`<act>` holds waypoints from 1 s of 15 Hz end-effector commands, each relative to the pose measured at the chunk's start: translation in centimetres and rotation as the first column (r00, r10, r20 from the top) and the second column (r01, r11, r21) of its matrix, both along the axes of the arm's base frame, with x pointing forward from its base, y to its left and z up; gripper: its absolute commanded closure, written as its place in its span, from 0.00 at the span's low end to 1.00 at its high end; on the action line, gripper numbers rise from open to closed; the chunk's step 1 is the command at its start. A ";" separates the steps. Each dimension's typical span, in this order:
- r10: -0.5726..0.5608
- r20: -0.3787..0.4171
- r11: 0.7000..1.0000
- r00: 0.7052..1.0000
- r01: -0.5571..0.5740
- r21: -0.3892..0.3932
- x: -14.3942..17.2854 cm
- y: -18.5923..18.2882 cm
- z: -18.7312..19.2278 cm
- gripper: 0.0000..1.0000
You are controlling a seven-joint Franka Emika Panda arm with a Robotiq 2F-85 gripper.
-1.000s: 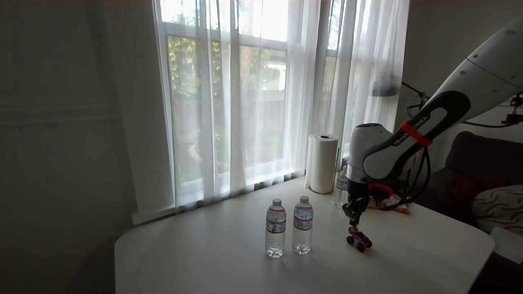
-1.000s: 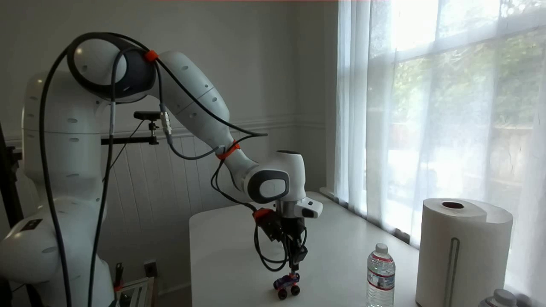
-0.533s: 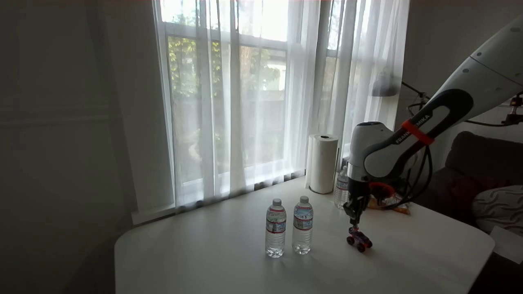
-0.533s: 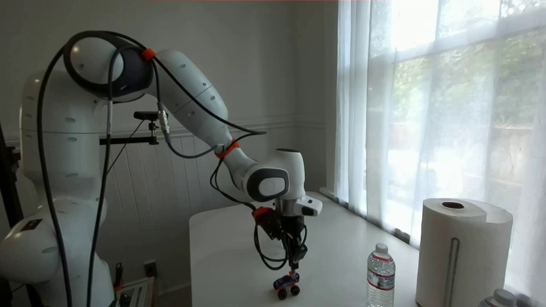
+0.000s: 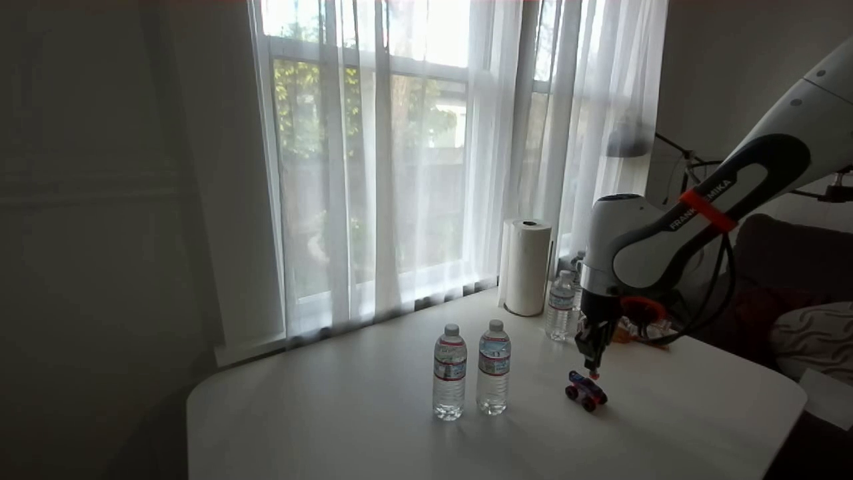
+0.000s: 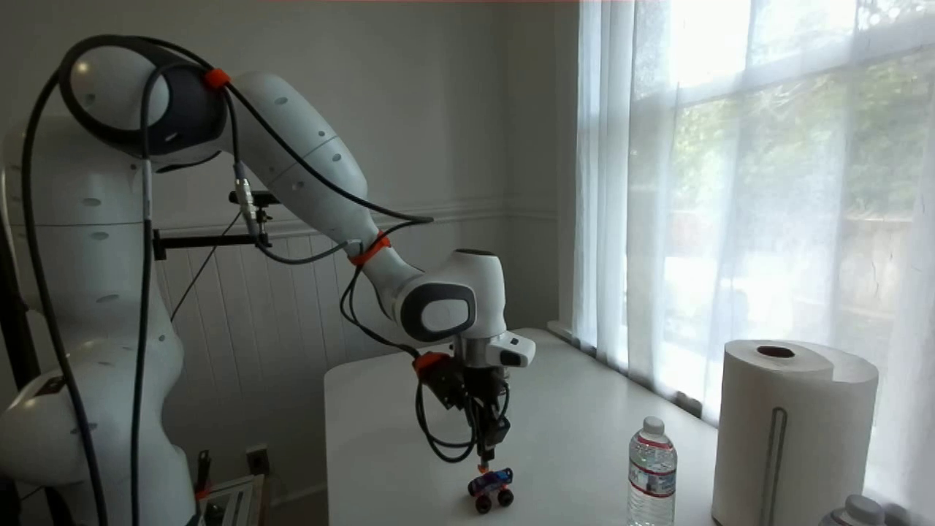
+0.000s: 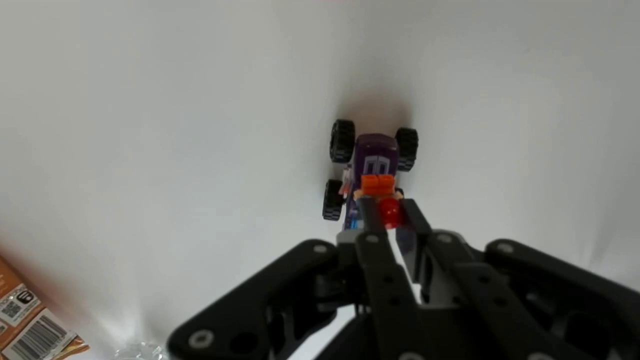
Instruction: Remove the orange object on top of the toy car and place it on the table
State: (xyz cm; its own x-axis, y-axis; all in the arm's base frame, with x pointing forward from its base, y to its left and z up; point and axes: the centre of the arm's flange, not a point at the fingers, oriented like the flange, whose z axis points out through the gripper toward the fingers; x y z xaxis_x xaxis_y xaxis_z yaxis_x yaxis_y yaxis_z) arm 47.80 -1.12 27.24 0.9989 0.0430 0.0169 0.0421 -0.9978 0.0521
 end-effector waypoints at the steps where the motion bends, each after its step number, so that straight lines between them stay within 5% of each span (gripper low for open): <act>1: 0.021 -0.009 1.000 1.000 -0.021 0.020 -3.6 -0.5 1.5 0.97; 15: 0.011 0.021 0.997 1.000 -0.012 0.071 -8.3 -2.3 -2.5 0.97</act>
State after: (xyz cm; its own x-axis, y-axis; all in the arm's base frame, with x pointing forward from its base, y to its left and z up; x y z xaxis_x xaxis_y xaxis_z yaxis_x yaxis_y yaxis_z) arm 40.59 -2.63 25.35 0.9990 0.0454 -0.0021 0.0454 -0.9990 -0.0005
